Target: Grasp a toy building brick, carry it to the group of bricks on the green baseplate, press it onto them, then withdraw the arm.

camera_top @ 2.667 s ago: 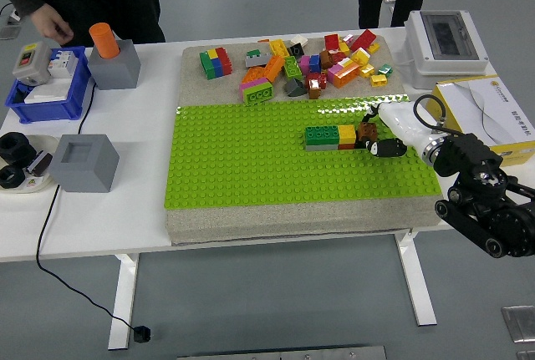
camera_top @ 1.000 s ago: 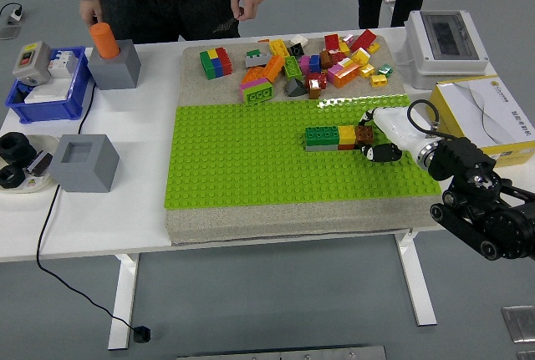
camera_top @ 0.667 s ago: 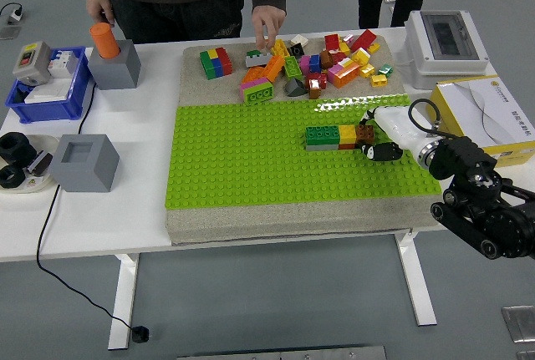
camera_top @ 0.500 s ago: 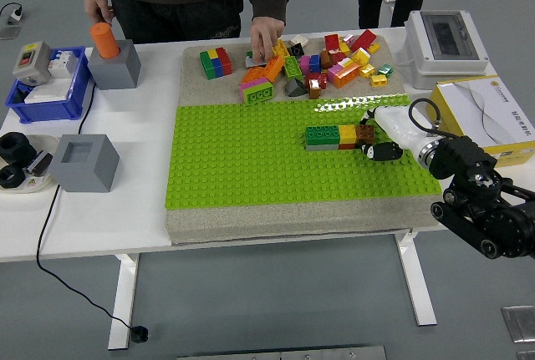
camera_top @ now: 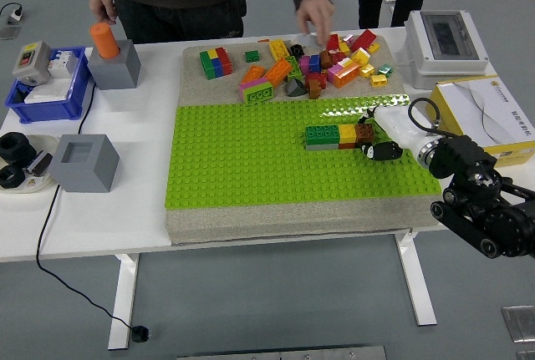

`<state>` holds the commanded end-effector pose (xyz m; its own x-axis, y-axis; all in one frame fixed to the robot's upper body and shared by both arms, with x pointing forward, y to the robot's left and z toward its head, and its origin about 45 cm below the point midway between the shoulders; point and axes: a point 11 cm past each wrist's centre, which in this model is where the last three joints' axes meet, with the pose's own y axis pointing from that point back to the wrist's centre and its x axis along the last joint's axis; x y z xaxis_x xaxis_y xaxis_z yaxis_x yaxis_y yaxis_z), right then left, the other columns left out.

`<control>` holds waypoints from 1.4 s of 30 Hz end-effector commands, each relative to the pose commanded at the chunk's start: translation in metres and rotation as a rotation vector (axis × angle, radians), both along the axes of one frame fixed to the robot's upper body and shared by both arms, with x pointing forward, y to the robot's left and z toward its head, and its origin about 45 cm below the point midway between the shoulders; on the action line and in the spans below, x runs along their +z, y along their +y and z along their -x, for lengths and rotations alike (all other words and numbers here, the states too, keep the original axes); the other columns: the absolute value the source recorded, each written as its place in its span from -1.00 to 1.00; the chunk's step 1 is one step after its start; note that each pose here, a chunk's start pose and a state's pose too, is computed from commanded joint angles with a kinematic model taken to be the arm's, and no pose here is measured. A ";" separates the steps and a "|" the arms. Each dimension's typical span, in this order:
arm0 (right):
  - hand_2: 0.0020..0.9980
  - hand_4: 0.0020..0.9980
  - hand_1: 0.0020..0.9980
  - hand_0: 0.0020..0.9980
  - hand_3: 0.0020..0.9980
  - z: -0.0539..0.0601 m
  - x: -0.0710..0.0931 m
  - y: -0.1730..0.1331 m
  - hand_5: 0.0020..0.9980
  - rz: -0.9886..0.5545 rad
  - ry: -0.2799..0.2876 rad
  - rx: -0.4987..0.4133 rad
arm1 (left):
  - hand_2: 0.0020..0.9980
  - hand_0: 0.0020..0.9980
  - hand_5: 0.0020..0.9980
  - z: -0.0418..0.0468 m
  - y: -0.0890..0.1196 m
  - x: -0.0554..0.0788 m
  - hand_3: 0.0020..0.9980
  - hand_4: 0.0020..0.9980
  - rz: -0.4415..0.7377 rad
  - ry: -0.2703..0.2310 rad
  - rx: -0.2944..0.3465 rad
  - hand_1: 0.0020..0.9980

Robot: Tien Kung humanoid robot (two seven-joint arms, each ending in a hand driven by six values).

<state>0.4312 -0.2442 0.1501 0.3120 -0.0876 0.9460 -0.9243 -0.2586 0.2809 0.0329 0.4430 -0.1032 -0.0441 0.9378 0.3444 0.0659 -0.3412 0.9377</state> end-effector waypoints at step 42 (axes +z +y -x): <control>0.66 0.88 0.48 0.41 0.69 0.000 0.019 0.008 -0.05 -0.040 -0.034 0.032 | 0.46 0.56 0.71 0.0063 -0.002 -0.001 -0.10 1.00 0.005 0.006 0.011 0.56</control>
